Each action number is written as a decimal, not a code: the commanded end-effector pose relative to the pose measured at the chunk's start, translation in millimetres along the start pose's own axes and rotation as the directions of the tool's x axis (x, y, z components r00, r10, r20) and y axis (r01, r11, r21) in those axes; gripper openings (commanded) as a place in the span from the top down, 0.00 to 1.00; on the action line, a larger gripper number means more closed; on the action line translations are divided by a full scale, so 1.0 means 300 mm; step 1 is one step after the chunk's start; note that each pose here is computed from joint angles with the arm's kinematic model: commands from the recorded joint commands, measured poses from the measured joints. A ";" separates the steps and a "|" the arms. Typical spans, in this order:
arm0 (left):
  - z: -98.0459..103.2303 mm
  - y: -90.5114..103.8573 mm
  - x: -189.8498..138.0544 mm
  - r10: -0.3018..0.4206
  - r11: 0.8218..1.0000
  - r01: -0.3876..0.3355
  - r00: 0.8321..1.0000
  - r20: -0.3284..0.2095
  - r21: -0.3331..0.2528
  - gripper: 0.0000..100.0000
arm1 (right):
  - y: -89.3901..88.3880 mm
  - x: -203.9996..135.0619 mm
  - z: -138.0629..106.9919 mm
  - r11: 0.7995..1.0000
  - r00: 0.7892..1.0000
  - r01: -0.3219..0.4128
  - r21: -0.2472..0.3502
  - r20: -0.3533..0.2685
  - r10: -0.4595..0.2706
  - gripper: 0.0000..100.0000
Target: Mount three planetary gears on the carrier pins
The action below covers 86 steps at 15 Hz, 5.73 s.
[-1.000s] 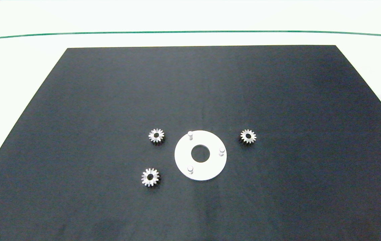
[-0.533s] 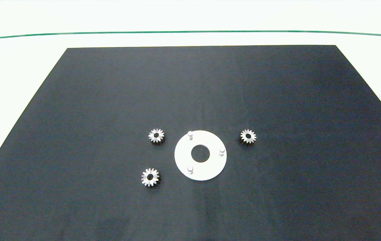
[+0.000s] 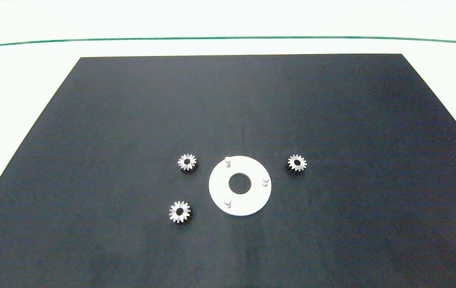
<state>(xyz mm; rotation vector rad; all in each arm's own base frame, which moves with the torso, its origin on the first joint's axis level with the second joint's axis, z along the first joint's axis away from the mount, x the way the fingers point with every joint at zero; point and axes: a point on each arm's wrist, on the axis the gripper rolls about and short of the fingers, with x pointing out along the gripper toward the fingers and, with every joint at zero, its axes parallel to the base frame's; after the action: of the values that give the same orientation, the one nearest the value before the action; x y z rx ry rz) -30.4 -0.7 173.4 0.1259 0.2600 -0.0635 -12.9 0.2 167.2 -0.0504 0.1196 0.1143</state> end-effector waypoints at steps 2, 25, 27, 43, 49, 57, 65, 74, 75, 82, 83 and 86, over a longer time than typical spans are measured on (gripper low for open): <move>0.213 0.037 0.122 0.038 0.999 -0.038 0.990 -0.138 -0.002 0.00 | -0.008 0.173 0.156 0.989 0.982 -0.085 -0.123 -0.181 0.062 0.00; 0.298 0.063 0.173 0.109 0.993 -0.114 0.979 -0.172 -0.017 0.00 | 0.304 0.934 0.355 0.832 0.809 -0.490 -0.259 -0.490 0.323 0.00; 0.298 0.062 0.170 0.110 0.993 -0.114 0.980 -0.167 -0.016 0.00 | 0.325 0.954 0.367 0.829 0.814 -0.492 -0.267 -0.480 0.329 0.00; 0.287 0.057 0.145 0.110 0.993 -0.114 0.981 -0.162 -0.015 0.00 | 0.380 1.086 0.323 0.825 0.803 -0.491 -0.279 -0.513 0.303 0.00; 0.286 0.057 0.137 0.114 0.993 -0.118 0.981 -0.154 -0.016 0.00 | 0.387 1.103 0.308 0.817 0.802 -0.489 -0.306 -0.526 0.283 0.10; 0.278 0.055 0.123 0.120 0.992 -0.124 0.980 -0.160 -0.018 0.00 | 0.390 1.108 0.299 0.823 0.808 -0.468 -0.321 -0.532 0.252 0.27; 0.277 0.053 0.111 0.126 0.991 -0.131 0.981 -0.148 -0.021 0.00 | 0.407 1.099 0.303 0.816 0.807 -0.478 -0.323 -0.528 0.264 0.42; 0.275 0.053 0.108 0.135 0.990 -0.140 0.980 -0.147 -0.021 0.00 | 0.418 1.102 0.287 0.812 0.796 -0.489 -0.317 -0.544 0.267 0.60; 0.275 0.053 0.108 0.134 0.990 -0.138 0.980 -0.146 -0.021 0.00 | 0.418 1.102 0.287 0.813 0.796 -0.489 -0.316 -0.544 0.267 0.63; 0.272 0.052 0.103 0.134 0.990 -0.138 0.980 -0.146 -0.021 0.00 | 0.438 1.020 0.362 0.800 0.818 -0.499 -0.334 -0.487 0.307 0.72; 0.272 0.052 0.103 0.135 0.990 -0.140 0.980 -0.147 -0.021 0.00 | 0.445 0.996 0.377 0.796 0.821 -0.499 -0.342 -0.481 0.308 0.72; 0.271 0.051 0.098 0.136 0.990 -0.140 0.980 -0.142 -0.021 0.00 | 0.485 0.962 0.399 0.776 0.818 -0.522 -0.355 -0.467 0.336 0.72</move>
<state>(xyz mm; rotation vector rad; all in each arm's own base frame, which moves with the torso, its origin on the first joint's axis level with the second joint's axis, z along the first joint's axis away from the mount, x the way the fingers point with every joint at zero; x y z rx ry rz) 20.6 2.4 245.7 0.1165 0.3915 0.0871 276.3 179.5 236.3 -0.5395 0.5272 0.5909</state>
